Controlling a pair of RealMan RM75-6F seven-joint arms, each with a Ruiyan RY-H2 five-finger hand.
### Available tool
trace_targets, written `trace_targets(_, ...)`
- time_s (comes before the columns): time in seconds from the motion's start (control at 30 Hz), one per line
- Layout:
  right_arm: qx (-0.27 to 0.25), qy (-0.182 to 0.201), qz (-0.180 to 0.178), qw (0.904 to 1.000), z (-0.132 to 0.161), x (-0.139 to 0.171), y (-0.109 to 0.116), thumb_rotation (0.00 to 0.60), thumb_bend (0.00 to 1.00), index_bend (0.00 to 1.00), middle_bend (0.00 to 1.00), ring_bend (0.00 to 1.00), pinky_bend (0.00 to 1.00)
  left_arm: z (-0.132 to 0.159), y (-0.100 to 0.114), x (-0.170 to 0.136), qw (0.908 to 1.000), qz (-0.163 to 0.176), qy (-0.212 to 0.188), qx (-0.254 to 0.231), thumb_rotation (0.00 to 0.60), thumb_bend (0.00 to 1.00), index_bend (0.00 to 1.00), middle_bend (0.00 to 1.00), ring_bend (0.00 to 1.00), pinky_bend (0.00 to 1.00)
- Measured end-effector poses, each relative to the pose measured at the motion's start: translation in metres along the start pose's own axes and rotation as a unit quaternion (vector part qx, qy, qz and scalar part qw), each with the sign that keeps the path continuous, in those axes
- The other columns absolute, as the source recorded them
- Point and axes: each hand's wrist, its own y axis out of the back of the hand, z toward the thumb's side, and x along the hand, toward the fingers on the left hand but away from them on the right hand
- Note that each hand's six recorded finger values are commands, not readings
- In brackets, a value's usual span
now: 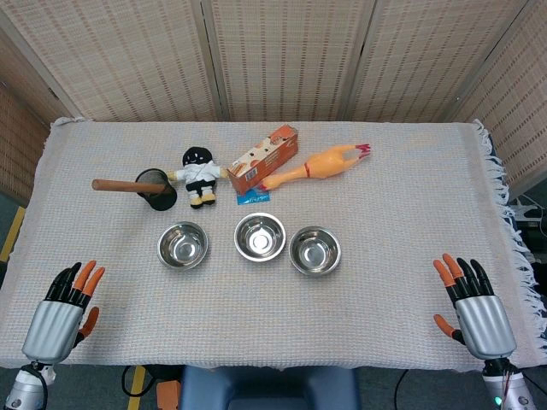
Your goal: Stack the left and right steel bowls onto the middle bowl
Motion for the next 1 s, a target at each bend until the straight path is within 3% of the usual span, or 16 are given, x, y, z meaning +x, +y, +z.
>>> trace_targets(0.23,0.0,-0.006,0.001,1.0,-0.003,-0.002,0.0,0.6,0.09,0.0,0.0,0.0,0.0,0.021,-0.014,0.017,0.9989,0.007,-0.043,-0.014,0.6,0.46,0.0,0.0,0.0,0.14)
trace_targets(0.47,0.001,-0.022,0.004,0.9998,-0.01,-0.008,-0.002,0.6,0.09,0.0,0.0,0.0,0.0,0.065,-0.059,0.065,0.9943,-0.021,-0.104,0.008,0.6,0.46,0.0,0.0,0.0,0.13)
trace_targets(0.7,0.002,-0.037,0.009,0.9993,-0.016,-0.012,-0.004,0.6,0.09,0.0,0.0,0.0,0.0,0.107,-0.095,0.1,0.989,-0.035,-0.135,0.05,0.6,0.46,0.1,0.0,0.0,0.13)
trace_targets(1.0,-0.002,-0.04,-0.004,0.9992,-0.019,-0.008,0.005,0.6,0.09,0.0,0.0,0.0,0.0,0.116,-0.116,0.129,0.9862,-0.03,-0.132,0.096,0.6,0.46,0.31,0.0,0.0,0.13)
